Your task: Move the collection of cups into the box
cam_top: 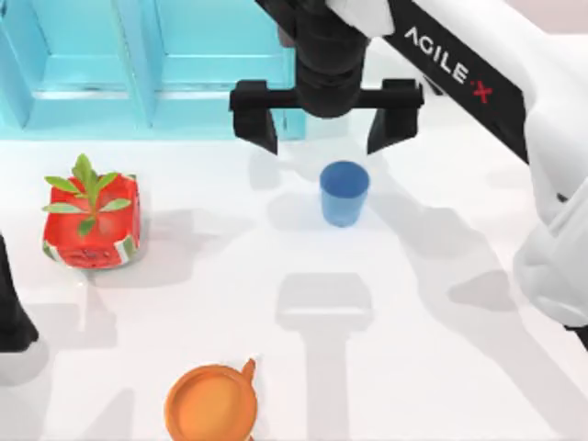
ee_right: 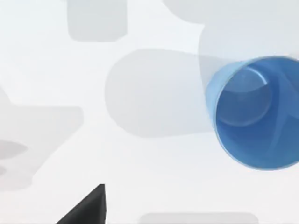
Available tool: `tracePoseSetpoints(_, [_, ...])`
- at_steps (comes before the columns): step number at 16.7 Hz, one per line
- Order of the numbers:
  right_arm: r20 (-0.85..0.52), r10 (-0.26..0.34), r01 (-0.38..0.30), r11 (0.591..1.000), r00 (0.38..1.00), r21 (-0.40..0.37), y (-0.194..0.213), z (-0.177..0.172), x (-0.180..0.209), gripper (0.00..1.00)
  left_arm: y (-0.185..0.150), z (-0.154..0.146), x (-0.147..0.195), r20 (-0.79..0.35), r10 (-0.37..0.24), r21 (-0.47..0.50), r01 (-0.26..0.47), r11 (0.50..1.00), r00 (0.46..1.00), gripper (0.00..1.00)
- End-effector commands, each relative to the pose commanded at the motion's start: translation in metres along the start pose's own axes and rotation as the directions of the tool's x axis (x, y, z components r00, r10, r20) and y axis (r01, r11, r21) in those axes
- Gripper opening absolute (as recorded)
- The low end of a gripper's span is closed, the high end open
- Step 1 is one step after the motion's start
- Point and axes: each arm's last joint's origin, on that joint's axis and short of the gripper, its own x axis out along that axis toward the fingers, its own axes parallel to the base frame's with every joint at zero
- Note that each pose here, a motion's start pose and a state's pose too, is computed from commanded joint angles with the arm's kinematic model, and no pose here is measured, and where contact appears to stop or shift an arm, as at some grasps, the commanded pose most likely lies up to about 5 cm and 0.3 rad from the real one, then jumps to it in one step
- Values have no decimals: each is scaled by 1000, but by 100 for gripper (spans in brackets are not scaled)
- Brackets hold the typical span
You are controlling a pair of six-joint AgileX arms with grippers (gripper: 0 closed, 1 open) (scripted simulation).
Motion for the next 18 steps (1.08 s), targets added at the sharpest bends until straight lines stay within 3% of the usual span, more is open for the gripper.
tracePoseSetpoints(5, [-1, 0, 0, 1000, 1000, 0, 0, 2, 9, 100, 0, 0, 0, 0, 0, 0, 0, 1000, 1000, 100])
tracePoseSetpoints(14, [0, 0, 0, 1000, 1000, 0, 0, 0, 97, 100, 0, 0, 0, 0, 0, 0, 0, 1000, 1000, 100])
tracePoseSetpoints(18, [0, 0, 0, 1000, 1000, 0, 0, 0, 100, 100, 0, 0, 0, 0, 0, 0, 0, 1000, 1000, 100])
